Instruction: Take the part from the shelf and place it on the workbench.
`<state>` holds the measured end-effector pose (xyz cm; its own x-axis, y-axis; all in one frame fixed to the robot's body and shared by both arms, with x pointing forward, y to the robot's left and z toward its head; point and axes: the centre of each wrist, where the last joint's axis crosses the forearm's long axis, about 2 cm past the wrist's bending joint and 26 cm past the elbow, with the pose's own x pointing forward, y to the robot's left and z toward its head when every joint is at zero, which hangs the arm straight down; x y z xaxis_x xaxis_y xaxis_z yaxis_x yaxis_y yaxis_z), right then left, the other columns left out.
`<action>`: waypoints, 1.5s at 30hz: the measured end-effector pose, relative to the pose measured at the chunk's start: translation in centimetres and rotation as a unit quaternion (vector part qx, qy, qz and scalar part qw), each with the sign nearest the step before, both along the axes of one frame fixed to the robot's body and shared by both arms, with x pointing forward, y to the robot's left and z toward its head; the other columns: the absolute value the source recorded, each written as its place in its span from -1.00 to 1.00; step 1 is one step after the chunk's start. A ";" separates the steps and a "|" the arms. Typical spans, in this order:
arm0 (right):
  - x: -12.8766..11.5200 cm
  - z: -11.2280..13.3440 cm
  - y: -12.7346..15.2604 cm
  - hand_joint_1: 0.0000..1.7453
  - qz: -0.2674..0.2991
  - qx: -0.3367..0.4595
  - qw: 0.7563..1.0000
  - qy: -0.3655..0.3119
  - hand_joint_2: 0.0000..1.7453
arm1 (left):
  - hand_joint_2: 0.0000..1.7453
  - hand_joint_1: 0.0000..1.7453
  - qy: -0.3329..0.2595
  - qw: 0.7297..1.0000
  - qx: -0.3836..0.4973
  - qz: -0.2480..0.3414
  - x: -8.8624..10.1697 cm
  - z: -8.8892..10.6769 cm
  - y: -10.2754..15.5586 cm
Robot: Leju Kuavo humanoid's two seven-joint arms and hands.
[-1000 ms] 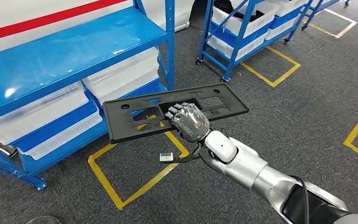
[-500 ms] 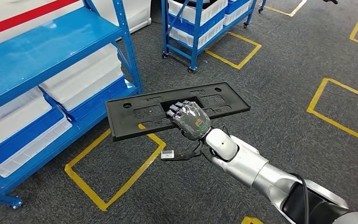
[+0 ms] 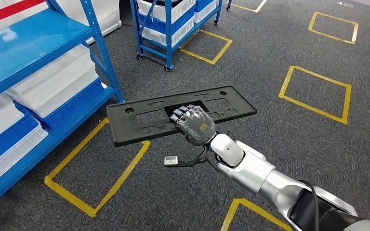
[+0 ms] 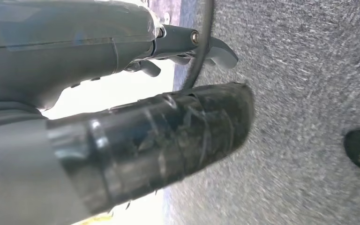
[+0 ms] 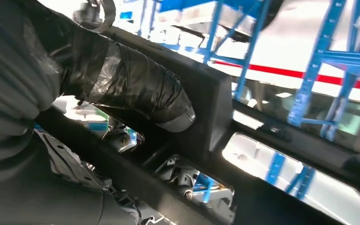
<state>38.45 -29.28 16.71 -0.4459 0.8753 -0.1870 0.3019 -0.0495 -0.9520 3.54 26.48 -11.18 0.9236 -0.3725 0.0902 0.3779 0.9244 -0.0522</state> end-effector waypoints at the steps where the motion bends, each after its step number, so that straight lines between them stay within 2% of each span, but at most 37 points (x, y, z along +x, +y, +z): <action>1: 0.0 0.0 0.0 1.00 0.000 0.000 1.000 0.000 1.00 | -1.00 -1.00 -0.002 1.000 -0.003 0.000 -0.1 0.0 0.0; 11: 0.6 0.6 -0.1 1.00 -0.002 -0.008 1.000 -0.008 1.00 | -1.00 -1.00 -0.018 1.000 -0.011 -0.006 -0.2 0.0 0.1; 45: 0.2 0.0 -0.6 1.00 -0.002 -0.015 1.000 0.009 1.00 | -1.00 -1.00 -0.017 1.000 -0.015 -0.005 -0.6 -0.1 0.5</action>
<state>38.62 -29.87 16.68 -0.4469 0.8707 -0.2054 0.2838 -0.0797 -0.9556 2.92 27.01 -11.26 0.9160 -0.3788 0.1324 0.3895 0.9186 -0.0663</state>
